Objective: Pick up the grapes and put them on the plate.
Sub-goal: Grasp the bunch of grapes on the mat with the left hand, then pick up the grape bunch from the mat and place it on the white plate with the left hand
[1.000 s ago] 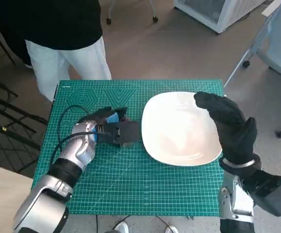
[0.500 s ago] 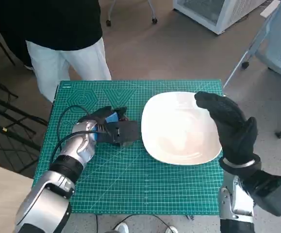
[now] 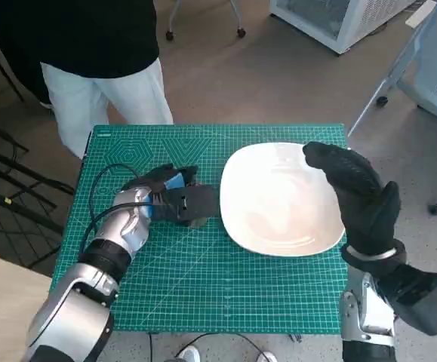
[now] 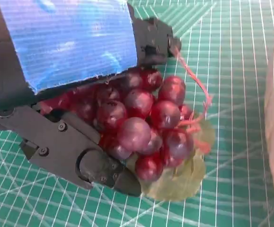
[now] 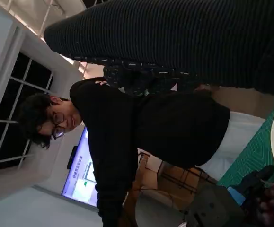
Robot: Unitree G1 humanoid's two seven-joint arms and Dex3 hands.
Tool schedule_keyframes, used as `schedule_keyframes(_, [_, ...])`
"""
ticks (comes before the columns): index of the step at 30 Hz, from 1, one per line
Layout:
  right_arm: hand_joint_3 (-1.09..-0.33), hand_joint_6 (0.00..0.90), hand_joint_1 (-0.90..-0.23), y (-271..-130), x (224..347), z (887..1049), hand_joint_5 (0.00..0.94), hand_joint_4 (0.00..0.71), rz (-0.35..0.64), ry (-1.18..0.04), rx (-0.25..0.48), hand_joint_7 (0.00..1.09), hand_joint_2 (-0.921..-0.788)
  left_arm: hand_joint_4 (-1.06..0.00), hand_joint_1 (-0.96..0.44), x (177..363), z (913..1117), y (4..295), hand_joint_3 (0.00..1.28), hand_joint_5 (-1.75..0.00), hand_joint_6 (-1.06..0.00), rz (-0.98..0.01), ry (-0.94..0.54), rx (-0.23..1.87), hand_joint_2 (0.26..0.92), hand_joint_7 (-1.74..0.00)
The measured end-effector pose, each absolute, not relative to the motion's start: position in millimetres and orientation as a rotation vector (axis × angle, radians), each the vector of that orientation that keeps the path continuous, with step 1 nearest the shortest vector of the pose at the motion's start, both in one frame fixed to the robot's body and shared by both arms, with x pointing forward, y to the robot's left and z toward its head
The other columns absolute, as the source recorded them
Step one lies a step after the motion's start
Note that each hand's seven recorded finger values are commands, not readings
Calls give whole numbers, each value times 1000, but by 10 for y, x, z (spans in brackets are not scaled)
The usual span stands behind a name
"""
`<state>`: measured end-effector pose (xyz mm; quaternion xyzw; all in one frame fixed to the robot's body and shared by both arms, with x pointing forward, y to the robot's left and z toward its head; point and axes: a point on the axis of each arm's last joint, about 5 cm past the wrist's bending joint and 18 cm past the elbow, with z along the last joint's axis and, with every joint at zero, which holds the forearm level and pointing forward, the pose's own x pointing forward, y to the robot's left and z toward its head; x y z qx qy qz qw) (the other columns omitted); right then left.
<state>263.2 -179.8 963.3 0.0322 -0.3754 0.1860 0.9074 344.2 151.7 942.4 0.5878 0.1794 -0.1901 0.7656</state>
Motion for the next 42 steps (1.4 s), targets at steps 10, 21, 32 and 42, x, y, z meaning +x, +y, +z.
schedule_keyframes(10, [-617,-1,-501,-1798,2636,9631,4,271,384,-773,67,528,-921,-510,150,3435,9398,1493,74,-1650,-630,-323,278,1338,845,-135])
schedule_keyframes(21, [-618,-1,-503,-1796,2656,9641,3,270,386,-772,67,527,-921,-452,7,3426,9408,1462,197,-1556,-597,-303,193,1398,919,-1041])
schedule_keyframes(32, [-621,-1,-502,-1791,2673,9647,2,269,388,-770,68,525,-921,-455,3,3417,9392,1475,208,-1555,-572,-306,174,1402,921,-1084])
schedule_keyframes(42, [-622,-1,-500,-1784,2691,9670,5,275,392,-777,68,525,-921,-467,2,3415,9374,1489,206,-1541,-563,-309,182,1408,921,-1096])
